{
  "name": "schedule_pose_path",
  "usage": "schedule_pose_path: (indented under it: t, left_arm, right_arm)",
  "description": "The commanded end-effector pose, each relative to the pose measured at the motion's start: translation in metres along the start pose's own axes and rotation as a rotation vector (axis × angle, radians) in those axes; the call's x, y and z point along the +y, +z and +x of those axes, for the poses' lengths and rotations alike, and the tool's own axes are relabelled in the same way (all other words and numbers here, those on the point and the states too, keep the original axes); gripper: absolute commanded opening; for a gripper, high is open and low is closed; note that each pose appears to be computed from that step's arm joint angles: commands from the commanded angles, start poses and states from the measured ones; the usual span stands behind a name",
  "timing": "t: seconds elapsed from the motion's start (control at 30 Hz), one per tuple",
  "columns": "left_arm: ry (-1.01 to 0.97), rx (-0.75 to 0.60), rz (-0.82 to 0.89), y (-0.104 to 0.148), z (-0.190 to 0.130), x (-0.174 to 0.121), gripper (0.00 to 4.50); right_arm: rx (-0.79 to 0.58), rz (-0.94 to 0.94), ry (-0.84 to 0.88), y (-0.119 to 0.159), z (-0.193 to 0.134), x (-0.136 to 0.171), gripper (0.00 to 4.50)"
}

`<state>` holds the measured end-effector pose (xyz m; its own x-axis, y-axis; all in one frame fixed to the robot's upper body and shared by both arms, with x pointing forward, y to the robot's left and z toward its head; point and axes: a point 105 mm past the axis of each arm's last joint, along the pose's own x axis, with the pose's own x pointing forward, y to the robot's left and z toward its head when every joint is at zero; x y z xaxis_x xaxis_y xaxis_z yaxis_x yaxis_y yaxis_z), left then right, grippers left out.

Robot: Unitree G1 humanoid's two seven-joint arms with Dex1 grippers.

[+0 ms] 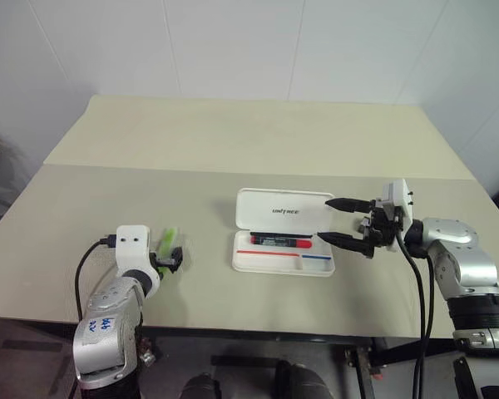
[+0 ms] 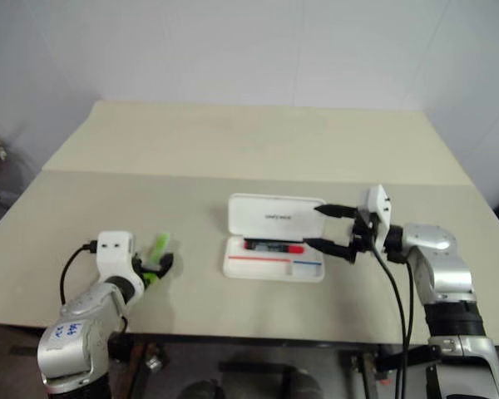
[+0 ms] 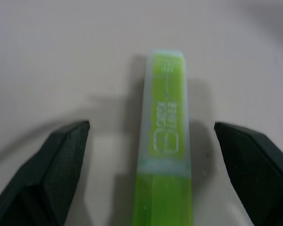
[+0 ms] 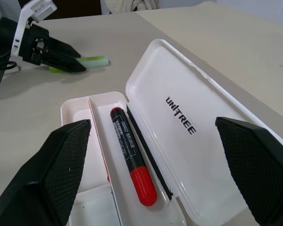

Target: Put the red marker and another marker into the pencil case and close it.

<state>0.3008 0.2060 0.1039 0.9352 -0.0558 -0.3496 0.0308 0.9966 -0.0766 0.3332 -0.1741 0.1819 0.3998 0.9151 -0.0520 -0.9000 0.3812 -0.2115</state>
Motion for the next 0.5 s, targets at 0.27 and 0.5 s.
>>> schedule_pose_path:
  t: [0.27,0.5]
  left_arm:
    - [-0.04,0.123,0.074,-0.012,0.01,0.003,2.65]
    - [-0.044,0.117,0.076,-0.005,0.016,0.003,1.08]
  right_arm:
    - [-0.064,-0.026,0.002,0.018,-0.014,0.005,4.5]
    - [-0.066,-0.018,0.067,0.018,-0.025,0.019,4.5]
